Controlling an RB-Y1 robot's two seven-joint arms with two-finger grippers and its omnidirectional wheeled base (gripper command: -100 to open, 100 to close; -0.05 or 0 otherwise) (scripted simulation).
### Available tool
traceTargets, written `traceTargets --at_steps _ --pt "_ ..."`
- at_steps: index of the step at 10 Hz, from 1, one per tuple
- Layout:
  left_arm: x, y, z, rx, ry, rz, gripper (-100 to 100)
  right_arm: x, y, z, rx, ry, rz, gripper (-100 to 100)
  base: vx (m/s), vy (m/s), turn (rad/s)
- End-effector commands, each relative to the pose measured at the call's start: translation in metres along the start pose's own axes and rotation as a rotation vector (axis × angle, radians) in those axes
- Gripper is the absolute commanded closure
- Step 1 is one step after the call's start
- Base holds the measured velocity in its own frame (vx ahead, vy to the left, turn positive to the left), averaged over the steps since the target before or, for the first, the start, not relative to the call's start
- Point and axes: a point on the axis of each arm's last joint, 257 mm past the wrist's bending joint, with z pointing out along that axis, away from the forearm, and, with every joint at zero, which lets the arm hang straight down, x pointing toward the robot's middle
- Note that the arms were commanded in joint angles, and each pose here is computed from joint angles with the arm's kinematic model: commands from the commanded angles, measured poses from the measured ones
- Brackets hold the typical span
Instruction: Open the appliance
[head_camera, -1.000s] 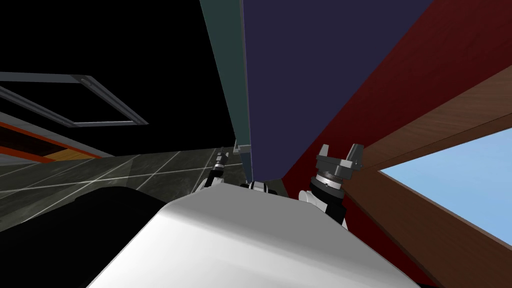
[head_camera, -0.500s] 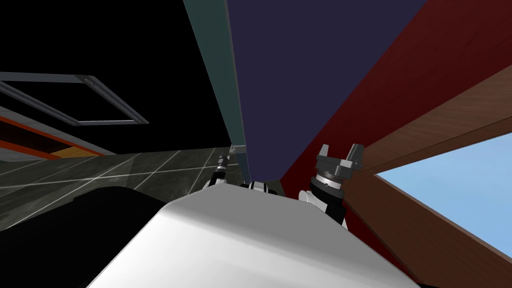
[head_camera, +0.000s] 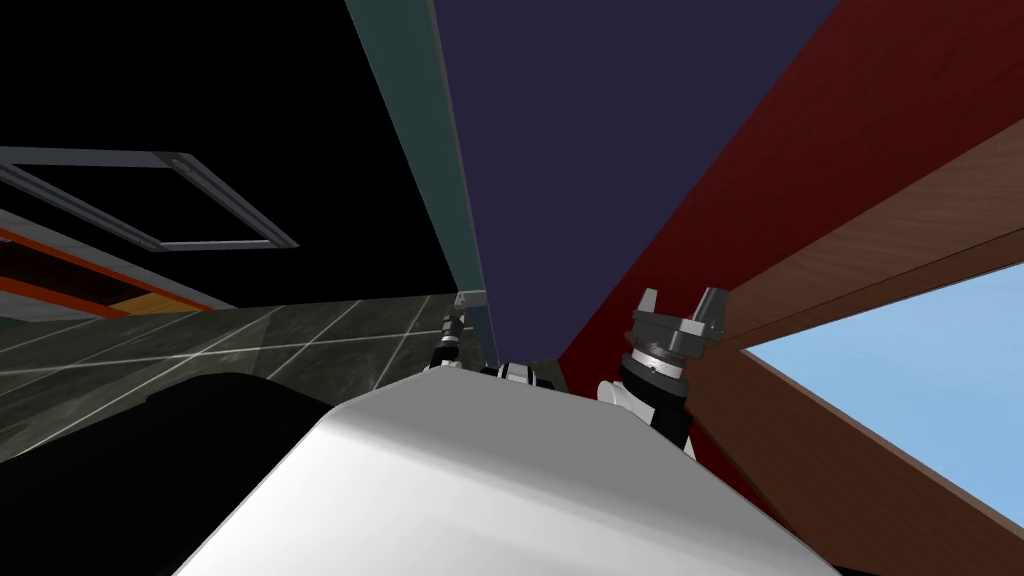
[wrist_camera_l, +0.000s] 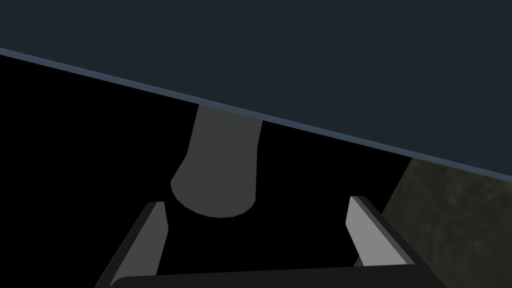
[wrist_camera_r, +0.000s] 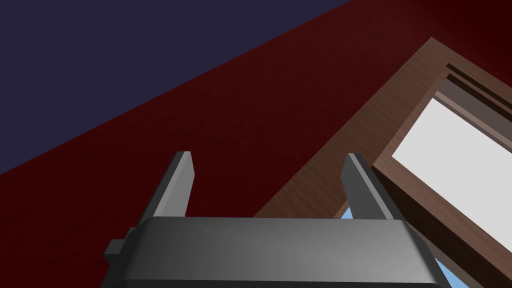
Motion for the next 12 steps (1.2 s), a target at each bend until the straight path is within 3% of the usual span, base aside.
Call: traceTargets --at_steps 1,2,6,7,12 --pt "-0.001 -0.004 0.001 0.002 -0.001 0.001 -100 0.0 0.0 0.0 0.0 0.0 0.0 0 0.048 0.006 -0.006" --pt "-0.001 -0.004 0.001 0.001 -0.001 0.002 100 0.0 0.0 0.0 0.0 0.0 0.0 0 0.007 0.005 0.018" --pt "-0.007 -0.01 0.003 0.001 0.002 0.002 100 0.0 0.0 0.0 0.0 0.0 0.0 0 -0.048 0.166 0.005" --pt "-0.003 -0.016 0.006 0.022 0.009 0.003 100 0.0 0.0 0.0 0.0 0.0 0.0 0 -0.031 0.082 0.012" --pt "-0.014 -0.008 0.004 -0.012 0.003 0.005 100 0.0 0.0 0.0 0.0 0.0 0.0 0 -0.052 0.176 0.007"
